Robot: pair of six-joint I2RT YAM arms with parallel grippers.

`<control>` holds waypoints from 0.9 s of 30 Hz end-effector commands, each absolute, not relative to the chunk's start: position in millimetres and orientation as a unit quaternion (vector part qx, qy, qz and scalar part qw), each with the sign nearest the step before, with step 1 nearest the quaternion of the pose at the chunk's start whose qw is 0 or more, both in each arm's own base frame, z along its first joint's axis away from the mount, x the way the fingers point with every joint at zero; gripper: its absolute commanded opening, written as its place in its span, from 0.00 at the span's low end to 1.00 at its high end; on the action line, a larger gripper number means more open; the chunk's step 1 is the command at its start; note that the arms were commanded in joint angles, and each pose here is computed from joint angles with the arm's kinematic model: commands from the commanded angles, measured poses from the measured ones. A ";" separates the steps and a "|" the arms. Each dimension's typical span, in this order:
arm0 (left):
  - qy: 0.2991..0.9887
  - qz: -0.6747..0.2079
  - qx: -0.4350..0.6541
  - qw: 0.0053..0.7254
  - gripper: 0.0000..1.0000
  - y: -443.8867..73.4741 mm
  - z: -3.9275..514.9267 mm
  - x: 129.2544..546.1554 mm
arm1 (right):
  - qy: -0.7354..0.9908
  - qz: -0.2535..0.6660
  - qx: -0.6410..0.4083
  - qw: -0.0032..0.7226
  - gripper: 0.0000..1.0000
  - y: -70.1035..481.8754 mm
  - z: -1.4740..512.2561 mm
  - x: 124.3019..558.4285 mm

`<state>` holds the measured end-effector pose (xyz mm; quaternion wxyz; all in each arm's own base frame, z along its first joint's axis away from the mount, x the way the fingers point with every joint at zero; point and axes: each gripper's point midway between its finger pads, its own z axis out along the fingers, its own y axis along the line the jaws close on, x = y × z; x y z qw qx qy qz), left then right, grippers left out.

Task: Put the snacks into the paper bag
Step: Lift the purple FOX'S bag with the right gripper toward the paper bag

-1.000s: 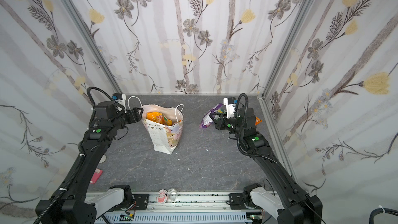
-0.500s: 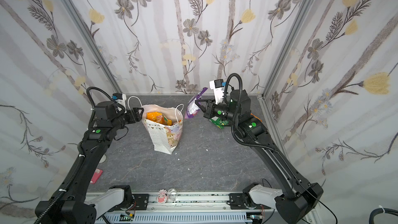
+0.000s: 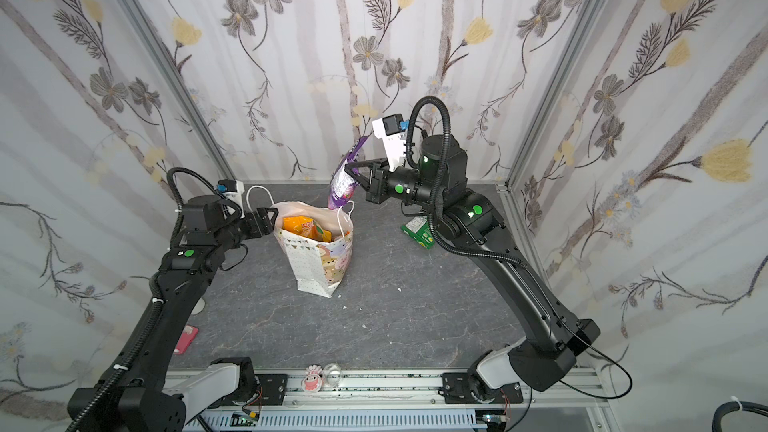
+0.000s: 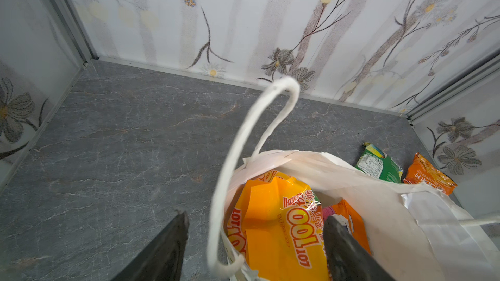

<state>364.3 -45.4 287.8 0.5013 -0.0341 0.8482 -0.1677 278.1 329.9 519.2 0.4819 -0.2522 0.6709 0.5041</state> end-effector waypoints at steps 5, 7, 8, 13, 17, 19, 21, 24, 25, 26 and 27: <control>0.840 -0.171 -0.031 0.514 0.78 -46.2 294.4 366.8 | 0.642 0.534 -0.311 0.454 0.00 378.7 524.2 267.7; 0.841 -0.171 -0.031 0.513 0.79 -46.3 293.6 366.8 | 0.646 0.536 -0.320 0.439 0.00 393.3 513.5 269.6; 0.841 -0.171 -0.031 0.513 0.79 -46.4 293.4 366.9 | 0.651 0.535 -0.323 0.431 0.00 398.5 507.1 271.6; 0.840 -0.167 -0.032 0.515 0.79 -44.8 294.1 366.2 | 0.689 0.508 -0.318 0.407 0.00 413.2 473.0 287.6; 0.840 -0.166 -0.032 0.515 0.79 -44.7 294.3 366.4 | 0.724 0.460 -0.304 0.414 0.00 408.8 452.7 301.1; 0.841 -0.166 -0.032 0.515 0.79 -44.7 294.1 366.5 | 0.740 0.431 -0.300 0.419 0.00 404.0 444.1 305.2; 0.840 -0.166 -0.032 0.515 0.79 -44.7 294.4 366.5 | 0.753 0.405 -0.304 0.420 0.00 400.4 434.5 306.8; 0.840 -0.166 -0.032 0.515 0.79 -44.6 294.6 366.5 | 0.761 0.372 -0.321 0.423 0.00 396.3 422.4 308.2; 0.840 -0.166 -0.032 0.515 0.79 -44.4 294.4 366.5 | 0.765 0.361 -0.323 0.425 0.00 394.0 419.7 310.1; 0.840 -0.166 -0.032 0.515 0.79 -44.6 294.6 366.8 | 0.770 0.347 -0.323 0.427 0.00 391.5 415.3 313.3; 0.840 -0.166 -0.032 0.515 0.79 -44.7 294.8 366.5 | 0.775 0.333 -0.324 0.429 0.00 389.4 410.8 316.7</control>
